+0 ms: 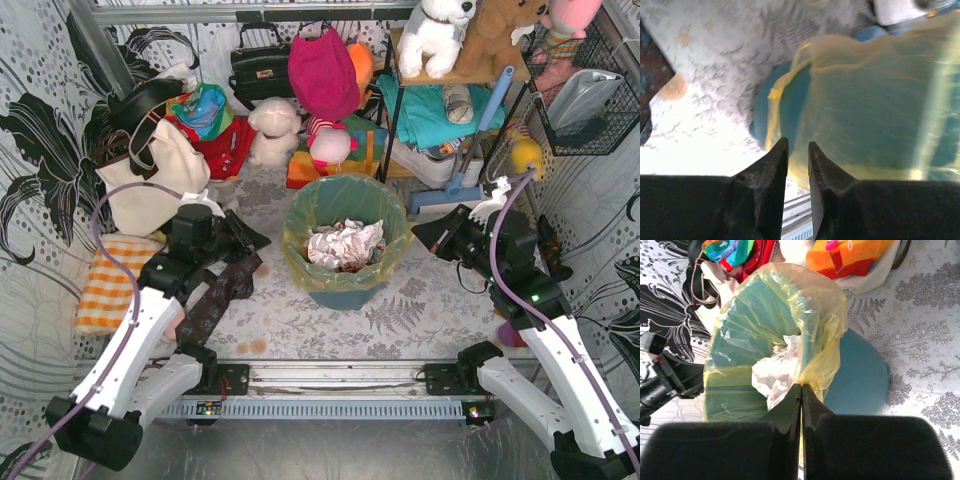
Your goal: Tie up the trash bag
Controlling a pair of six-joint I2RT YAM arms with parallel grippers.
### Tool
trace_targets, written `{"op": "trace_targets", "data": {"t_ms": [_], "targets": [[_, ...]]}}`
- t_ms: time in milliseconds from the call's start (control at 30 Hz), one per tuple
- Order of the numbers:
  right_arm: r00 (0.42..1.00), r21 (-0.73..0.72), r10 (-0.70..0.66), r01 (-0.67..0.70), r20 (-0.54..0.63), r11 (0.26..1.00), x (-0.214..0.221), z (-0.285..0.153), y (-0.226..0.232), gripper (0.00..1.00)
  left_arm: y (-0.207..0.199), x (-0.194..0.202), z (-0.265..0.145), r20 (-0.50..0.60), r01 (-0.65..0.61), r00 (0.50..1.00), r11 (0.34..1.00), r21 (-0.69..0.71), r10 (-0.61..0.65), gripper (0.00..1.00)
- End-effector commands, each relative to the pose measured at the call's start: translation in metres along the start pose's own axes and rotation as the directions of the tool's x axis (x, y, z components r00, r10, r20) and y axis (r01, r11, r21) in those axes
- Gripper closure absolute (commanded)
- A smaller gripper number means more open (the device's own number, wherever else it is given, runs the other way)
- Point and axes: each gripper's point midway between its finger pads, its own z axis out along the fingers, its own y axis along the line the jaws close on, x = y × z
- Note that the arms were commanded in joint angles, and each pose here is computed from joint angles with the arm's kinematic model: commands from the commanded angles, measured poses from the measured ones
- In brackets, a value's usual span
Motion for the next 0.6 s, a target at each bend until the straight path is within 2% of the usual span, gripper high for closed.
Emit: {"op": "trace_targets", "data": {"t_ms": [0, 100, 167, 233, 333, 567], "targets": [[1.0, -0.004, 0.004, -0.004, -0.023, 1.0, 0.011, 0.008, -0.007, 1.0, 0.028, 0.021, 0.025, -0.068, 0.059, 0.996, 0.996, -0.062, -0.064, 0.68], [0.999, 0.0, 0.012, -0.012, -0.038, 1.0, 0.017, 0.012, -0.011, 1.0, 0.034, 0.033, 0.039, -0.117, 0.075, 0.99, 0.996, -0.043, -0.08, 0.59], [0.999, 0.001, 0.017, -0.017, -0.043, 1.0, 0.019, 0.013, -0.013, 1.0, 0.03, 0.039, 0.045, -0.136, 0.088, 0.987, 0.996, 0.013, -0.086, 0.45], [0.999, 0.002, 0.019, -0.019, -0.046, 1.0, 0.021, 0.015, -0.014, 1.0, 0.03, 0.044, 0.052, -0.154, 0.101, 0.984, 0.994, 0.048, -0.093, 0.34], [0.998, 0.014, 0.022, -0.021, -0.062, 1.0, 0.025, 0.019, -0.019, 1.0, 0.034, 0.051, 0.064, -0.186, 0.107, 0.978, 0.992, 0.064, -0.093, 0.3], [0.996, 0.029, 0.033, -0.03, -0.08, 0.999, 0.031, 0.025, -0.025, 1.0, 0.042, 0.067, 0.089, -0.271, 0.108, 0.959, 0.991, 0.081, -0.083, 0.29]]}}
